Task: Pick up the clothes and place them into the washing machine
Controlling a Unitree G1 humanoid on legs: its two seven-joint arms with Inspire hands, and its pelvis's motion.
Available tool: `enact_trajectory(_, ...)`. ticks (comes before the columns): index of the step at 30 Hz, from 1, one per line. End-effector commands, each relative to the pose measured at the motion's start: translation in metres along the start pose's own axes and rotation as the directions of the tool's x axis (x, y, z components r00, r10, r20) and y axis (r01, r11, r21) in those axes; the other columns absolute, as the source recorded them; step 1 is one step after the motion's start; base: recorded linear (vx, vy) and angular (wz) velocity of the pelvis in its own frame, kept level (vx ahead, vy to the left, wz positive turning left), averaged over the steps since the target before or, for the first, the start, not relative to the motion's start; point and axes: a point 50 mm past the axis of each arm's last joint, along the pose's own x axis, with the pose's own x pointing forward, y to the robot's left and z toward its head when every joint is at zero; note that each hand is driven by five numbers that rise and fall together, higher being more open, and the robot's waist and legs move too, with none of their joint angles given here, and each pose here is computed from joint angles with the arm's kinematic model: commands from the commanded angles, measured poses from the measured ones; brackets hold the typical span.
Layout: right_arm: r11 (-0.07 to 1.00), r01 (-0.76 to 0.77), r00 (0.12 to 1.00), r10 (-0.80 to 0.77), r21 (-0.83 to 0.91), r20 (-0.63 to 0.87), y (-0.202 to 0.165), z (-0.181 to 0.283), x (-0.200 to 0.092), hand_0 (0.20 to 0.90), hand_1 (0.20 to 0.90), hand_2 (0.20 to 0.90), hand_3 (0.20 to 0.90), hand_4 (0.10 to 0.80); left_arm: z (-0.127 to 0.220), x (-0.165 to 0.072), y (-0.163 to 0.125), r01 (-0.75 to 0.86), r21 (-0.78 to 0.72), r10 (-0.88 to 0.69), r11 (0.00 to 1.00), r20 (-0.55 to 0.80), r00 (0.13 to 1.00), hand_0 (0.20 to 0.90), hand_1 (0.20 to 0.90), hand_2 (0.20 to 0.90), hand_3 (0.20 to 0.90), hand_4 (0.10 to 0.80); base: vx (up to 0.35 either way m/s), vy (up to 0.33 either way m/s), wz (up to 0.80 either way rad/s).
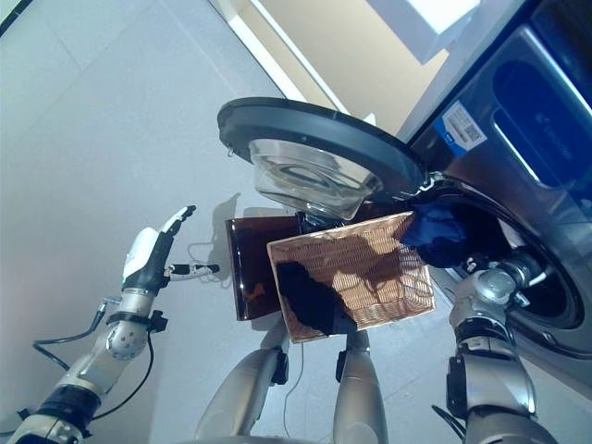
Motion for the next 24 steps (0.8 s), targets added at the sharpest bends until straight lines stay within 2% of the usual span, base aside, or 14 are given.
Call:
enact_trajectory(1,0.971,-0.054,0.977,0.100,-0.232,0.189,-0.010,0.018,0.004,0.900,0.900,0.900,0.900,0.800,0.003,0.001,0.026,-0.133,-0.054,0.135,0.990,0.045,0.990,0.900,0.900,0.900,0.900,0.800,0.018,-0.014,0.07)
enact_trajectory(3,0.938,-0.107,0.962,0.182,-0.331,0.204,-0.001,0.015,-0.002,0.900,0.900,0.900,0.900,0.800,0.004,0.003,0.030,-0.148,-0.047,0.151,0.988,0.053,0.987,0.900,0.900,0.900,0.900,0.800,0.017,-0.013,0.08)
enact_trajectory(6,0.911,-0.142,0.944,0.243,-0.388,0.225,0.007,0.014,-0.008,0.900,0.900,0.900,0.900,0.800,0.003,0.002,0.030,-0.152,-0.046,0.154,0.987,0.048,0.987,0.900,0.900,0.900,0.900,0.800,0.004,-0.002,0.02)
enact_trajectory(10,0.742,-0.184,0.868,0.431,-0.644,0.248,0.018,0.005,-0.024,0.900,0.900,0.900,0.900,0.800,-0.001,0.001,0.027,-0.153,-0.020,0.154,0.988,0.033,0.988,0.900,0.900,0.900,0.900,0.800,0.000,-0.012,0.03)
enact_trajectory(11,0.742,-0.184,0.868,0.431,-0.645,0.249,0.018,0.005,-0.024,0.900,0.900,0.900,0.900,0.800,-0.001,0.001,0.027,-0.154,-0.020,0.154,0.988,0.033,0.987,0.900,0.900,0.900,0.900,0.800,0.005,-0.015,0.04)
enact_trajectory(14,0.635,-0.178,0.820,0.518,-0.752,0.244,0.027,0.003,-0.029,0.900,0.900,0.900,0.900,0.800,0.000,0.002,0.028,-0.161,-0.007,0.161,0.987,0.041,0.986,0.900,0.900,0.900,0.900,0.800,-0.002,-0.009,0.04)
enact_trajectory(15,0.635,-0.178,0.820,0.518,-0.752,0.244,0.027,0.003,-0.029,0.900,0.900,0.900,0.900,0.800,0.000,0.002,0.028,-0.161,-0.007,0.161,0.987,0.041,0.986,0.900,0.900,0.900,0.900,0.800,0.000,0.000,0.00)
enact_trajectory(16,0.567,-0.166,0.802,0.553,-0.807,0.224,0.029,-0.002,-0.032,0.900,0.900,0.900,0.900,0.800,0.000,0.001,0.028,-0.159,-0.001,0.159,0.987,0.045,0.986,0.900,0.900,0.900,0.900,0.800,0.000,0.000,0.00)
enact_trajectory(24,0.472,-0.169,0.770,0.611,-0.865,0.183,0.031,-0.014,-0.041,0.900,0.900,0.900,0.900,0.800,0.001,0.002,0.028,-0.172,-0.001,0.172,0.985,0.044,0.984,0.900,0.900,0.900,0.900,0.800,-0.002,0.002,-0.01)
